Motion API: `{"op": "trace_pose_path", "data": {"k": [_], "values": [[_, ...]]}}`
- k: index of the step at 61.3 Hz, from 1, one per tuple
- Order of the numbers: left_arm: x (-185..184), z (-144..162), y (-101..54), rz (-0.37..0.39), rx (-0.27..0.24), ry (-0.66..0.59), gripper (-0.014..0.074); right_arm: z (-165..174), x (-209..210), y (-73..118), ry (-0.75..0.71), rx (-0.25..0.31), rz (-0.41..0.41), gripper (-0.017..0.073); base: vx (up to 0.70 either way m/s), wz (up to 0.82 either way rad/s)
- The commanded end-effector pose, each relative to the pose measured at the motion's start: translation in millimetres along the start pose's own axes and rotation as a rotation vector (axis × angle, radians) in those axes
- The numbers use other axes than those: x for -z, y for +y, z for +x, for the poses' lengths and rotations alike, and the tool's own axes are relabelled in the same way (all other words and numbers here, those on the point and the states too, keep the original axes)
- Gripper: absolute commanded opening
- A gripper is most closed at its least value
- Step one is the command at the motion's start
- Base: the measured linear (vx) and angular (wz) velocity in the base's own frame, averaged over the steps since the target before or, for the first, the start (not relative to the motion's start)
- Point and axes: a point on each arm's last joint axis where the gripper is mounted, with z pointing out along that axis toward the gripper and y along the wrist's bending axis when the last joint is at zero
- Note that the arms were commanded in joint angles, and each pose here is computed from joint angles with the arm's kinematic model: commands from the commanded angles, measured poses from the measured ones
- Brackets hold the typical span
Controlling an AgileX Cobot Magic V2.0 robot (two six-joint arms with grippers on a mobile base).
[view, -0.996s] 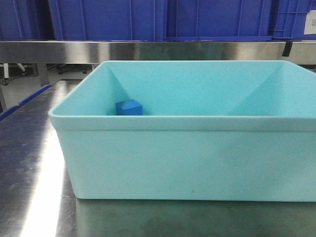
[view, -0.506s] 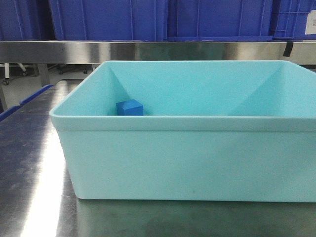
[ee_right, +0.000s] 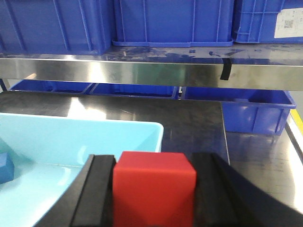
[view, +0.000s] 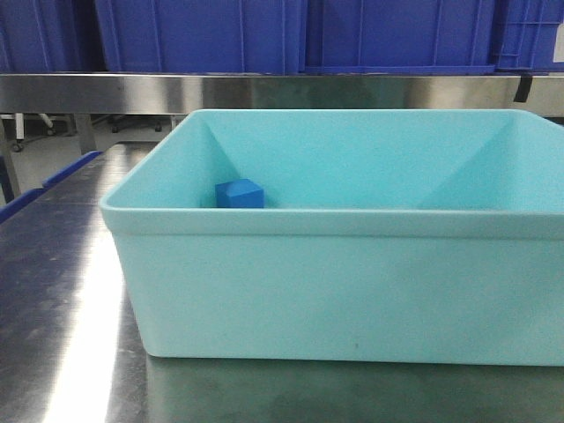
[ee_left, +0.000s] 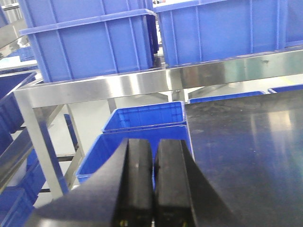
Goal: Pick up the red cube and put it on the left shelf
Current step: 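Lift the red cube out of the bin with the right gripper, then turn the base away from the table holding the cube in the right gripper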
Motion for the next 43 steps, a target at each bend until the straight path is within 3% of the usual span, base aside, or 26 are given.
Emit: {"op": "trace_pose_path", "data": {"k": [1,43], "values": [[-0.9,-0.4,-0.1,-0.004,0.005,-0.062,0.0106,-18.2,2.4,1.6,-0.124,0.015,-0.011,0.0058,0.0,0.0],[-0.9,-0.4,-0.1,-0.004,0.005,-0.062,0.0106,-18.2,2.4,1.6,-0.124,0.015,-0.011,0.0058,-0.01,0.0]]}}
